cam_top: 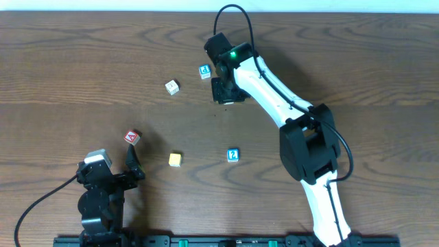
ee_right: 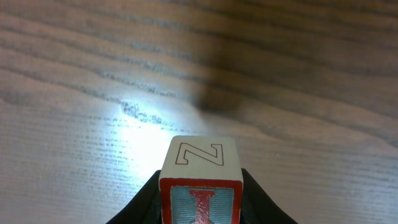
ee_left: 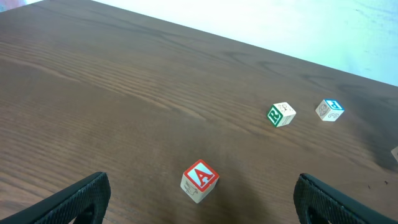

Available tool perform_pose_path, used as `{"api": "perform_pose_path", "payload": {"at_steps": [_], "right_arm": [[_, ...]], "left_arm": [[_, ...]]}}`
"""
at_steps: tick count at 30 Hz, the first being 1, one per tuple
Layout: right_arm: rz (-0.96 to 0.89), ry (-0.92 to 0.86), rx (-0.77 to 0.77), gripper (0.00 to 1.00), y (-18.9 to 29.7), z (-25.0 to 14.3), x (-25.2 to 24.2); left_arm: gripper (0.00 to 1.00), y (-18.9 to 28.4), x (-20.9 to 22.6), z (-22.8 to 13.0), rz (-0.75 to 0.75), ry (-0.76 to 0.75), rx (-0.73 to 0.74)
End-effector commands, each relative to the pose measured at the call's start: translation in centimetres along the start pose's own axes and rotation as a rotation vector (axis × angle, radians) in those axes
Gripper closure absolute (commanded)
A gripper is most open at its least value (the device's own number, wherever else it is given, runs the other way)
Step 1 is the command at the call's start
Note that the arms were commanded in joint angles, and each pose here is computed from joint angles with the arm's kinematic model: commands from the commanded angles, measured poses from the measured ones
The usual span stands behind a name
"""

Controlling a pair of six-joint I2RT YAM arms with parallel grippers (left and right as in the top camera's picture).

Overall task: Spell out Ai2
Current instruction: 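Carry the red 'I' block to table center and set it down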

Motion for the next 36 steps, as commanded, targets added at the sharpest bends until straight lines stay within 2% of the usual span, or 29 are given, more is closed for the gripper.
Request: {"api": "perform_pose_path", "payload": {"at_steps": [1, 6, 17, 26, 29, 36], "right_arm": [[-0.013, 0.038, 0.012, 0.75, 0.1, -0.7, 0.9], [0.023, 0.040, 0.064, 0.80, -0.6, -2.0, 1.7], [0.007, -0.032, 0.119, 0.77, -2.4, -3.7, 0.9], [0.017, -0.076, 0.064, 0.76, -2.7, -2.5, 1.2], [0.014, -0.077, 0.054, 0.75, -2.8, -2.3, 1.2], [0.010, -0.093, 0.064, 0.64, -3.2, -2.7, 1.1]], "left_arm": [[0.05, -0.3, 0.6, -0.9, 0.018, -0.017, 0.020], [0.05, -0.3, 0.6, -0.9, 0.018, -0.017, 0.020], [0.05, -0.3, 0.6, -0.9, 0.018, -0.017, 0.020], [0.05, -0.3, 0.6, -0.9, 0.018, -0.017, 0.020], [0.05, -0.3, 0.6, -0.9, 0.018, -0.017, 0.020], [0.05, -0.3, 0.6, -0.9, 0.018, -0.017, 0.020]]}}
Point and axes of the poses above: each gripper's point midway between its finger pads, its own y axis back along the fingers, its own x axis along the line the jaws close on, z = x × y, the point moved 1 cm from there along y, back along the fingers, and after that the axes turned 10 degrees about y, right-handed, at the moved point
